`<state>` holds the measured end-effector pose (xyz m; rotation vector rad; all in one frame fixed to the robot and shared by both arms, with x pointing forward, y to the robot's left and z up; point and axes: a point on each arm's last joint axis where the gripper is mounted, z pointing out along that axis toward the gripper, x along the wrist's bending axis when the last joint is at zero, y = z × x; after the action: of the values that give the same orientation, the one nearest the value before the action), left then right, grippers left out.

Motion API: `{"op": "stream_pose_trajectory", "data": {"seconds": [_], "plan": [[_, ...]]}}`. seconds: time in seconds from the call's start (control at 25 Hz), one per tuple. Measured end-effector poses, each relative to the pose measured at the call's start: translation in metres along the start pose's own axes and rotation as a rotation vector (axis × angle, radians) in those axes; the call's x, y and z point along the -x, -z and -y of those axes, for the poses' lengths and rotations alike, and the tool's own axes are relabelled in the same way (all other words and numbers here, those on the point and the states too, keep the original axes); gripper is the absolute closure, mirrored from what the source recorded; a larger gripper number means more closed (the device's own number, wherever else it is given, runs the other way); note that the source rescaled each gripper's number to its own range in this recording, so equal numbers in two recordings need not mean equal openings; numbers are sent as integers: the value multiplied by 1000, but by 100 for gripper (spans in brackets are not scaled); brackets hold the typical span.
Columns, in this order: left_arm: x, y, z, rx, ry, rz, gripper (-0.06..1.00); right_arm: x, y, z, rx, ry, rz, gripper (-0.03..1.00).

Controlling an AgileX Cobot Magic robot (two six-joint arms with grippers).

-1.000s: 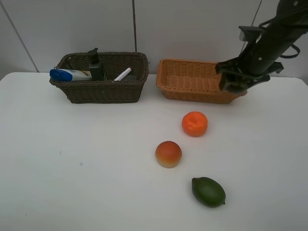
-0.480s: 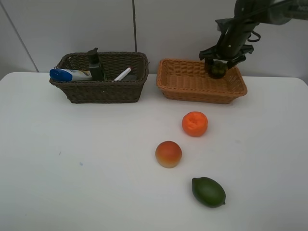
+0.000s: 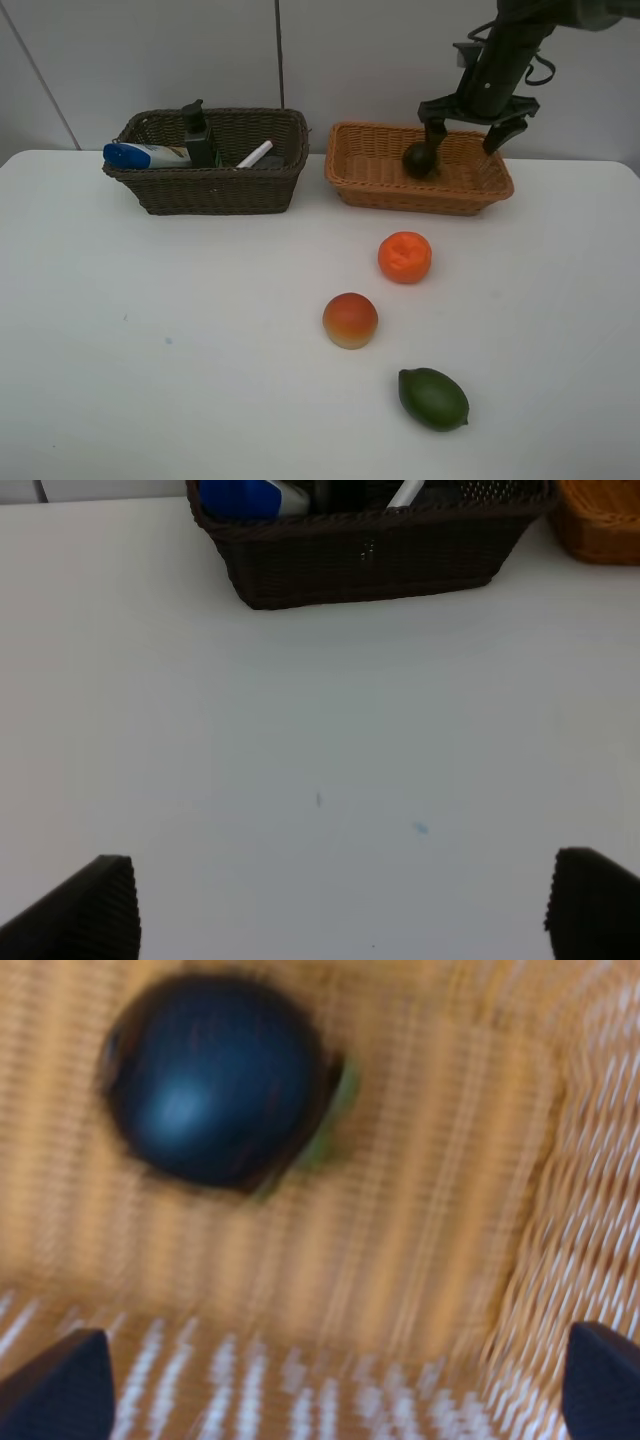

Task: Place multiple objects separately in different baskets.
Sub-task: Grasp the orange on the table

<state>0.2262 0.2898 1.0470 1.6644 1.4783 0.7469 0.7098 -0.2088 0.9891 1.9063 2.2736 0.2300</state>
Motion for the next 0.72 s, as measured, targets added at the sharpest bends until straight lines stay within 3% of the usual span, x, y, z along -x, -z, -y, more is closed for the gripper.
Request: {"op": "stream_pose_trajectory", "data": {"seconds": [0.28,0.72], "plan": [[0,0,0,0,0,0,-6,-27,24,19,-22,12,-93,-3],[0,0,0,0,0,0,-6,-91,-18,94,-299,210,-71,-3]]}}
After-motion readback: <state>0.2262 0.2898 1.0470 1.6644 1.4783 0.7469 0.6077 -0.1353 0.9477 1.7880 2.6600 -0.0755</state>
